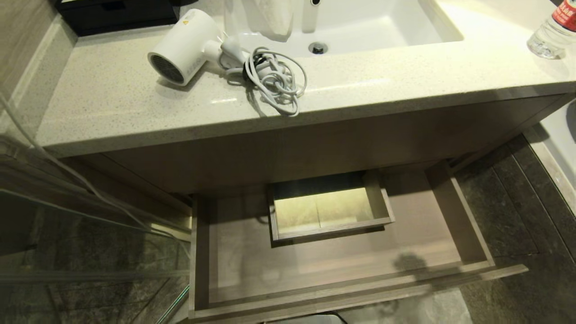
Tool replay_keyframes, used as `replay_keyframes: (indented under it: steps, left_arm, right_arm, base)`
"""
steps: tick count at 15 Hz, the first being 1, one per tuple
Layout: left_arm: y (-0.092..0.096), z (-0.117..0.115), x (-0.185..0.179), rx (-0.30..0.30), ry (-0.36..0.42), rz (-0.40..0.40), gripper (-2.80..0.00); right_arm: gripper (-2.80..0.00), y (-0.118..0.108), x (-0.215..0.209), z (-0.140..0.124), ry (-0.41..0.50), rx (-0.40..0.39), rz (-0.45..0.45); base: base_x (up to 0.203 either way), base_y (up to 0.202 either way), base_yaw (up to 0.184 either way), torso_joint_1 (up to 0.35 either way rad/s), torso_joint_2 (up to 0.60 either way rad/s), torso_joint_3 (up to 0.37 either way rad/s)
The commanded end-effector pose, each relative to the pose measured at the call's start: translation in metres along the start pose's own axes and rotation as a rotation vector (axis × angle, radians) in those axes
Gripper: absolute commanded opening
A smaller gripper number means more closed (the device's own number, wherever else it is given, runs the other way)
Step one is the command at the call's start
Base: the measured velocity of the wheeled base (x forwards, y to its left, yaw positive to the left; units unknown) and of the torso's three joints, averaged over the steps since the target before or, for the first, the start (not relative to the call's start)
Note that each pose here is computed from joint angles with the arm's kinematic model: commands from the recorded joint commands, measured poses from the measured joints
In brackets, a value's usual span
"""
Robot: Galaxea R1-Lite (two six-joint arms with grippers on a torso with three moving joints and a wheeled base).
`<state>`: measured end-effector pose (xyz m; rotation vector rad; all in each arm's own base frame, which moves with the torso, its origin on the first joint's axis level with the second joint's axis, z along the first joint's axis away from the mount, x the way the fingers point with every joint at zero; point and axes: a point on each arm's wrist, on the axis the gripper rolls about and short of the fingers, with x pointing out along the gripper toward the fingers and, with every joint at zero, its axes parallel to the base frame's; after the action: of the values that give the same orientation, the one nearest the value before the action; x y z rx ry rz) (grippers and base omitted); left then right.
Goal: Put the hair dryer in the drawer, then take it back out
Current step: Close the drawer
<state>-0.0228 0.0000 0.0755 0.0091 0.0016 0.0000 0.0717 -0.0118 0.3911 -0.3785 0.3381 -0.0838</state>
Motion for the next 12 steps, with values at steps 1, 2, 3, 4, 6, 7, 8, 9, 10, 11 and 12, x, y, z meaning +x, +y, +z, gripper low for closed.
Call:
replay_keyframes:
  steps: [1,2,3,4,6,7,8,9,10,11,12]
  left_arm:
    - [0.0,0.0002,-0.0001,0.0,-0.001,0.0,-2.8]
    - [0.0,-0.0002,0.0,0.0,0.0,0.0,-2.8]
    - [0.0,0.0001,-0.0001,0.0,0.0,0.0,-2.8]
    - [0.0,-0.0001,0.0,0.0,0.0,0.0,-2.8]
    - [0.0,-0.0002,0.0,0.0,0.0,0.0,-2.8]
    - [0.0,0.0001,-0.0001,0.0,0.0,0.0,-2.8]
    - [0.0,0.0001,-0.0001,0.0,0.0,0.0,-2.8]
    - [0.0,-0.0003,0.0,0.0,0.001,0.0,-2.8]
    - [0.0,0.0,-0.0001,0.0,0.0,0.0,-2.8]
    - [0.0,0.0001,-0.0001,0.0,0.0,0.0,-2.8]
    - [0.0,0.0001,-0.0001,0.0,-0.001,0.0,-2.8]
  right_arm:
    - [-2.8,0.0004,-0.0018,-0.0009,0.001,-0.002,0.0]
    - [-2.8,0.0006,-0.0023,-0.0012,0.0,-0.002,0.0]
    - [-2.8,0.0007,-0.0027,-0.0015,-0.001,-0.002,0.001]
    - [-2.8,0.0008,-0.0033,-0.0015,-0.002,-0.002,0.0]
    - [-2.8,0.0011,-0.0032,-0.0024,0.001,-0.002,0.002]
    - [-2.8,0.0011,-0.0028,-0.0025,0.003,-0.004,0.001]
    - [-2.8,0.0012,-0.0025,-0.0026,0.003,-0.004,0.001]
    - [-2.8,0.001,-0.0021,-0.0022,0.001,-0.003,0.0]
    - [-2.8,0.0013,-0.0017,-0.0031,0.006,-0.004,0.001]
    - [-2.8,0.0015,-0.0024,-0.0035,0.006,-0.002,0.001]
    - [-2.8,0.0015,-0.002,-0.0036,0.007,-0.002,0.0]
  base:
    - [0.0,0.0,0.0,-0.275,0.0,-0.286]
    - [0.0,0.0,0.0,-0.267,-0.02,-0.296]
    - [0.0,0.0,0.0,-0.266,-0.04,-0.297]
    - [0.0,0.0,0.0,-0.258,-0.06,-0.314]
    - [0.0,0.0,0.0,-0.247,-0.08,-0.313]
    - [0.0,0.0,0.0,-0.228,-0.1,-0.325]
    - [0.0,0.0,0.0,-0.231,-0.1,-0.325]
    - [0.0,0.0,0.0,-0.141,-0.06,-0.196]
    - [0.0,0.0,0.0,-0.071,-0.04,-0.117]
    - [0.0,0.0,0.0,-0.043,-0.02,-0.069]
    - [0.0,0.0,0.0,-0.017,0.0,-0.041]
